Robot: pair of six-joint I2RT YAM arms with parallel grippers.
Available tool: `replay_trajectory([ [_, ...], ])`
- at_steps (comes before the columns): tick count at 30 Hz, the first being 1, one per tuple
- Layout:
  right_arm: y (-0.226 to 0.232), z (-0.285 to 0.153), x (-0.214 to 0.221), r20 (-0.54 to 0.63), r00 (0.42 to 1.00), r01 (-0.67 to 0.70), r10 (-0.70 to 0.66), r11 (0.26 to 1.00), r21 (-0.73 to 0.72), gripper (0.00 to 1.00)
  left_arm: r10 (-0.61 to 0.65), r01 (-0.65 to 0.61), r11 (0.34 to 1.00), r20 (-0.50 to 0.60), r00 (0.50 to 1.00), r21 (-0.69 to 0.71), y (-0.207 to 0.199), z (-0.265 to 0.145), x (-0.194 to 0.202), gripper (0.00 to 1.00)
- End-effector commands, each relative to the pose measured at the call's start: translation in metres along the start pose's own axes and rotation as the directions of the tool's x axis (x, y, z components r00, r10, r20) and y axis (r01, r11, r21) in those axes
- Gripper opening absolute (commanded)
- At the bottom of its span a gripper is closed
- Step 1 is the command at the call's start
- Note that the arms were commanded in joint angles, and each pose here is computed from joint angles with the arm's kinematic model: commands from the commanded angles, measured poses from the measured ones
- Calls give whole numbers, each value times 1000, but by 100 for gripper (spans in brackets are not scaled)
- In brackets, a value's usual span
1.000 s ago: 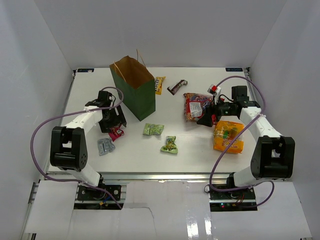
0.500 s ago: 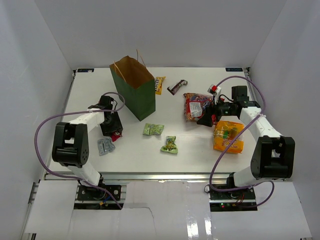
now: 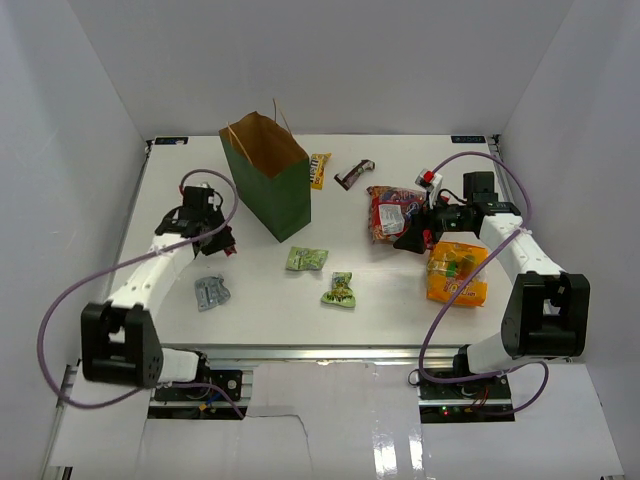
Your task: Place the snacks into the paper bag
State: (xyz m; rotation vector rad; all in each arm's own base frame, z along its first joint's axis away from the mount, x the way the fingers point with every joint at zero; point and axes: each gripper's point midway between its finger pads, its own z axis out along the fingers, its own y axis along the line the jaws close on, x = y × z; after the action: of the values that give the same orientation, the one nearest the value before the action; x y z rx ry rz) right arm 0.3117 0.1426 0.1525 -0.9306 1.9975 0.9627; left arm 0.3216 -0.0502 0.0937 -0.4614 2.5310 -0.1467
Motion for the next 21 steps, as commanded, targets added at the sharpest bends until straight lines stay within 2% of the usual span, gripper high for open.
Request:
replay_trajectory([
  [1, 1, -2, -14, 26, 999, 23, -23, 1000, -3, 91, -38, -11, 979, 233, 972, 204, -40, -69, -36, 13],
  [5, 0, -2, -15, 27, 999, 23, -23, 1000, -4, 91, -107, -54, 914, 366, 924, 402, -83, -136, -47, 12],
  [10, -4, -2, -18, 26, 999, 28, -28, 1000, 4, 91, -102, -151, 817, 398, 912, 556, -136, -192, -61, 11],
  [11, -5, -2, -18, 24, 999, 29, -30, 1000, 6, 91, -106, -172, 801, 420, 901, 573, -150, -206, -75, 11],
  [16, -5, -2, -19, 26, 999, 36, -36, 999, 7, 91, -46, -294, 762, 502, 864, 577, -200, -230, -119, 12],
  [18, -4, -2, -19, 26, 999, 37, -37, 999, 4, 91, -20, -319, 771, 522, 853, 551, -218, -222, -142, 13],
  [20, -3, -3, -17, 21, 999, 39, -39, 999, 1, 91, 38, -336, 809, 527, 849, 483, -220, -205, -153, 14],
  [21, -2, -4, -18, 23, 999, 44, -44, 999, 3, 91, 33, -337, 825, 556, 831, 454, -222, -211, -168, 15],
])
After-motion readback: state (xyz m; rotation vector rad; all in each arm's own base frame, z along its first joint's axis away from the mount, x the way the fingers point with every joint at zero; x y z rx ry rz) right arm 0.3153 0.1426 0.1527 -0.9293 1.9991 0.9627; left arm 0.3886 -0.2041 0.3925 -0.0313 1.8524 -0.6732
